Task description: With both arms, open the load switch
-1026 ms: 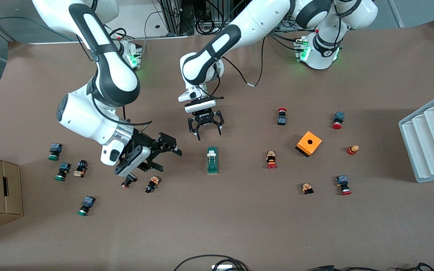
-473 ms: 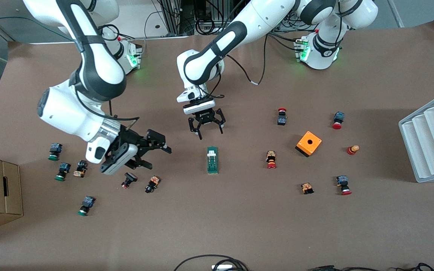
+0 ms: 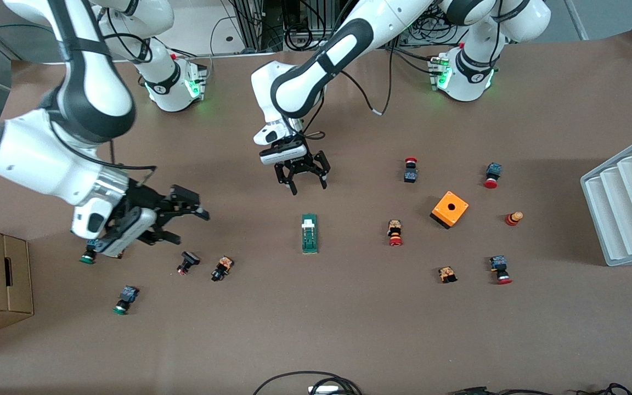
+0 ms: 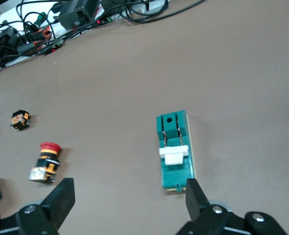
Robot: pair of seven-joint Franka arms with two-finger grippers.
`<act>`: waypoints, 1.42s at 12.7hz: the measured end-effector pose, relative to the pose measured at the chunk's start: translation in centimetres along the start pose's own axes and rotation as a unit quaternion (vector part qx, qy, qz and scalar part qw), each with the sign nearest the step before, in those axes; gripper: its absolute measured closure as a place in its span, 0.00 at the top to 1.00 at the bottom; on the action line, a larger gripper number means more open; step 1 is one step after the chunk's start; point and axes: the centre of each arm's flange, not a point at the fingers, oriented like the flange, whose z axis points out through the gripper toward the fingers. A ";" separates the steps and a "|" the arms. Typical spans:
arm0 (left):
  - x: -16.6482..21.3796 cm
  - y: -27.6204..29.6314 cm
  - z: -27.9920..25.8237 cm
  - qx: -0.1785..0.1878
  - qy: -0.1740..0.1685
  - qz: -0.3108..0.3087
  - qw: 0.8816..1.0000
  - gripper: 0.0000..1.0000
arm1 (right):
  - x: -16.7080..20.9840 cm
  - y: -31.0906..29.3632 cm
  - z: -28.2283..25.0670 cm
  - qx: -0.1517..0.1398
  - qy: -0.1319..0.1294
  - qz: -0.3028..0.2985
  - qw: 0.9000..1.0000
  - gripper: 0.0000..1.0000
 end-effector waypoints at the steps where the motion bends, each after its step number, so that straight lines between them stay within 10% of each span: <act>1: 1.2 -0.9 -0.2 0.000 -0.010 0.022 1.000 1.00 | 0.0 1.0 -2.0 -0.006 -0.008 0.001 1.000 1.00; 9: 9.8 -8.7 -1.0 -0.036 -0.096 0.090 0.991 1.00 | -0.8 4.3 -6.3 -0.152 -0.082 -0.057 0.983 1.00; 18: 21.7 -27.0 -1.5 -0.108 -0.206 0.107 0.967 1.00 | -0.9 2.5 -11.5 -0.173 -0.082 -0.063 0.979 1.00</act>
